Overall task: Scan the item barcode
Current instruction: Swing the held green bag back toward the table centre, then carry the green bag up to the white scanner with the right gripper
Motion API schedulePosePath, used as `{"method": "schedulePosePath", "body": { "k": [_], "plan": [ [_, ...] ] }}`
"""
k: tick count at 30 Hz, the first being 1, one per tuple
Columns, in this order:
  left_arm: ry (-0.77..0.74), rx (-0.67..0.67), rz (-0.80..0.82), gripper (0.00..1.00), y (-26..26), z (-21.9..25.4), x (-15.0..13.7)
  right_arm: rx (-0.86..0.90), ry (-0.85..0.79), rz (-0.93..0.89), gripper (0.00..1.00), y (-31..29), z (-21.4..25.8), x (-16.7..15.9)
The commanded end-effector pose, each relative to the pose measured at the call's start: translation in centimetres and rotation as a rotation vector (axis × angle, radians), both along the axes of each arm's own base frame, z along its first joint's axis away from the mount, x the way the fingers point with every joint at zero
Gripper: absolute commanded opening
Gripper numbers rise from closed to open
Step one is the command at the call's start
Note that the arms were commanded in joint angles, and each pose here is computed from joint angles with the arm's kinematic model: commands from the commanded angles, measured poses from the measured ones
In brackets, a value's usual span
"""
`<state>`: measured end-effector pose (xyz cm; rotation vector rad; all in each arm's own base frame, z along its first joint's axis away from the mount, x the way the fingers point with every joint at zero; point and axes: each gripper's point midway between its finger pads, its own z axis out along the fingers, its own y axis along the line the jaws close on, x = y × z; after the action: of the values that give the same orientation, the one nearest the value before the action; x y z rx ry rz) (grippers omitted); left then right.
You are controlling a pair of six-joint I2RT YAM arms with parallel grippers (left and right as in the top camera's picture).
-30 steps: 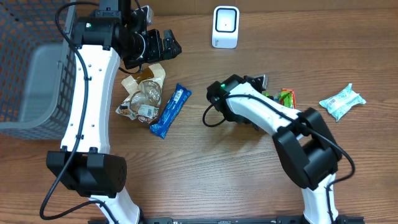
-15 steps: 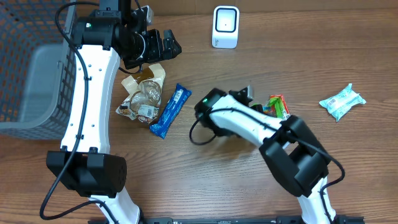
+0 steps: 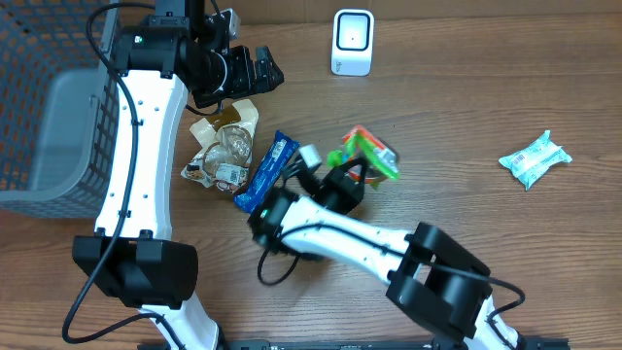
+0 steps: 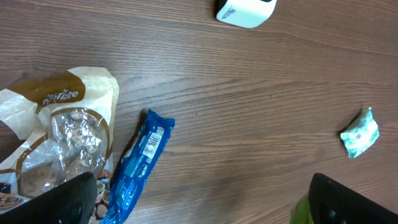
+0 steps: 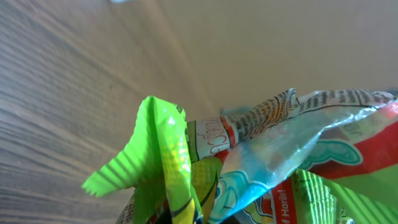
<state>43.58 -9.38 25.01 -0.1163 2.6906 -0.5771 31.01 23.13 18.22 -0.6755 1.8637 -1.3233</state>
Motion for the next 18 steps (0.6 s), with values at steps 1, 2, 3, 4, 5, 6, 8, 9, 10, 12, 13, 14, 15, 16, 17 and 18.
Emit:
{"method": "schedulePosePath", "body": {
  "k": [1, 2, 3, 4, 5, 6, 8, 9, 10, 12, 13, 14, 15, 16, 17, 18],
  "plan": [
    [-0.032, 0.011, -0.005, 1.0, 0.4, 0.9, 0.0, -0.007, -0.167, 0.143, 0.04, 2.5, 5.5, -0.5],
    [-0.031, 0.011, -0.004, 1.0, 0.4, 0.9, 0.0, -0.005, -0.184, 0.167, 0.04, 3.1, 6.0, -1.0],
    [-0.031, 0.011, -0.004, 1.0, 0.4, 0.9, 0.0, 0.0, -0.202, 0.19, 0.04, 3.6, 6.6, -1.4],
    [-0.031, 0.011, -0.004, 1.0, 0.4, 0.9, 0.0, 0.005, -0.205, 0.203, 0.04, 3.8, 7.0, -1.8],
    [-0.031, 0.011, -0.004, 1.0, 0.4, 0.9, 0.0, 0.01, -0.207, 0.216, 0.04, 4.0, 7.5, -2.2],
    [-0.031, 0.011, -0.004, 1.0, 0.4, 0.9, 0.0, 0.016, -0.208, 0.223, 0.04, 4.1, 7.8, -2.5],
    [-0.031, 0.011, -0.004, 1.0, 0.4, 0.9, 0.0, 0.036, -0.217, 0.23, 0.04, 4.0, 8.7, -2.9],
    [-0.031, 0.011, -0.004, 1.0, 0.4, 0.9, 0.0, 0.045, -0.222, 0.23, 0.04, 3.8, 9.0, -3.0],
    [-0.031, 0.011, -0.004, 1.0, 0.4, 0.9, 0.0, 0.054, -0.226, 0.229, 0.04, 3.7, 9.3, -3.0],
    [-0.031, 0.011, -0.004, 1.0, 0.4, 0.9, 0.0, 0.064, -0.231, 0.227, 0.04, 3.5, 9.7, -3.1],
    [-0.031, 0.011, -0.004, 1.0, 0.4, 0.9, 0.0, 0.067, -0.233, 0.227, 0.04, 3.4, 9.8, -3.1],
    [-0.031, 0.011, -0.004, 1.0, 0.4, 0.9, 0.0, 0.07, -0.234, 0.227, 0.04, 3.4, 9.9, -3.1],
    [-0.031, 0.011, -0.004, 1.0, 0.4, 0.9, 0.0, 0.07, -0.234, 0.227, 0.04, 3.4, 9.9, -3.1],
    [-0.031, 0.011, -0.004, 1.0, 0.4, 0.9, 0.0, 0.069, -0.233, 0.227, 0.04, 3.4, 9.9, -3.1],
    [-0.031, 0.011, -0.004, 0.99, 0.4, 0.9, 0.0, 0.068, -0.232, 0.227, 0.04, 3.4, 9.9, -3.1],
    [-0.031, 0.011, -0.004, 1.0, 0.4, 0.9, 0.0, 0.068, -0.232, 0.226, 0.04, 3.4, 9.9, -3.1]
  ]
}}
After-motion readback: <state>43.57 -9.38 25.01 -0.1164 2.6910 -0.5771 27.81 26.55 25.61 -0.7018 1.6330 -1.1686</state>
